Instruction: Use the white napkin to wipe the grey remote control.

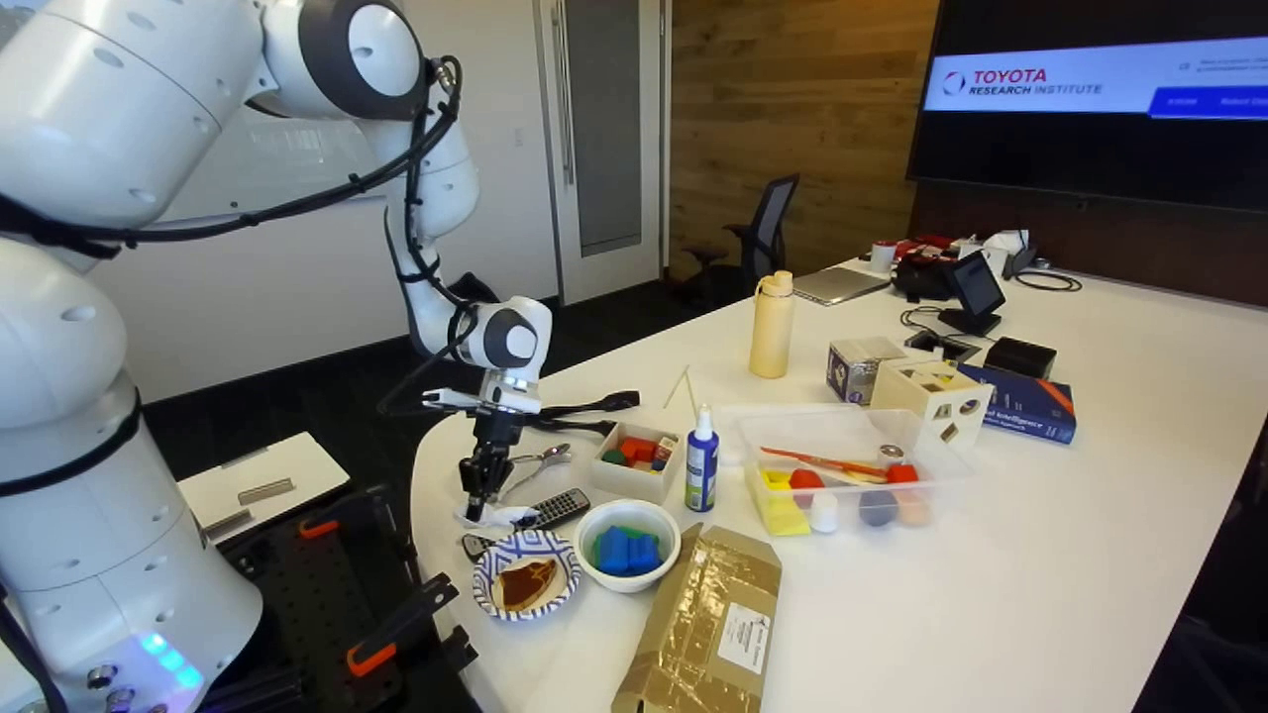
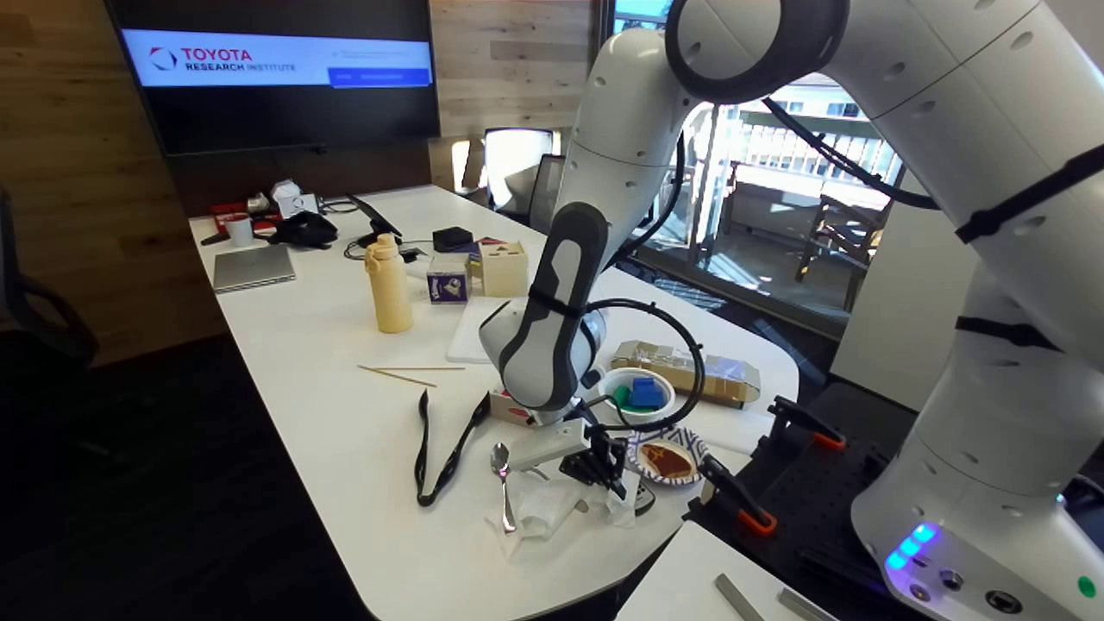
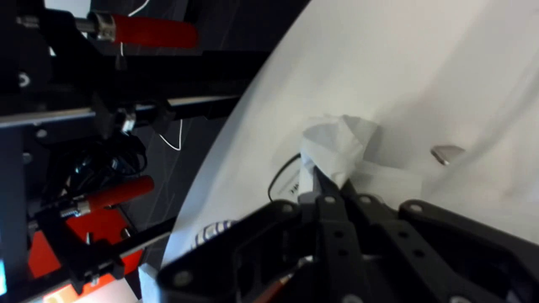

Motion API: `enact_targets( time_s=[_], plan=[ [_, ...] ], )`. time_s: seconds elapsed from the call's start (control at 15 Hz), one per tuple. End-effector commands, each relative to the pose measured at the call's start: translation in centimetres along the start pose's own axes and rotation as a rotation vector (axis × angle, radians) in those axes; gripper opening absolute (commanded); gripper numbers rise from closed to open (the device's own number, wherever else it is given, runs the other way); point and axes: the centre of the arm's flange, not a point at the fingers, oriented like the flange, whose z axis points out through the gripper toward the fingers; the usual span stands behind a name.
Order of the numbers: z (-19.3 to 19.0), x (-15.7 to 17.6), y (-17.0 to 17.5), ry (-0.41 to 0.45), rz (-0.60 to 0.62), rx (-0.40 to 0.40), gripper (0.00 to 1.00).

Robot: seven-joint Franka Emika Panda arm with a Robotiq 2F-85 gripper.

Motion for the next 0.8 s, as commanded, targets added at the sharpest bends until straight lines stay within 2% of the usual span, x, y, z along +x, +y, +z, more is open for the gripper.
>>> enact_targets(
  time_s=[0.0, 0.27, 0.73],
  plan=[
    [1.7, -1.3, 3.0, -0.062, 0.031, -0.005, 0.0],
    [2.5, -1.2, 3.3, -0.068, 0.052, 0.001, 0.0],
    [-0.7, 1.5, 0.7, 0.017, 0.061, 0.107, 0.0]
  ],
)
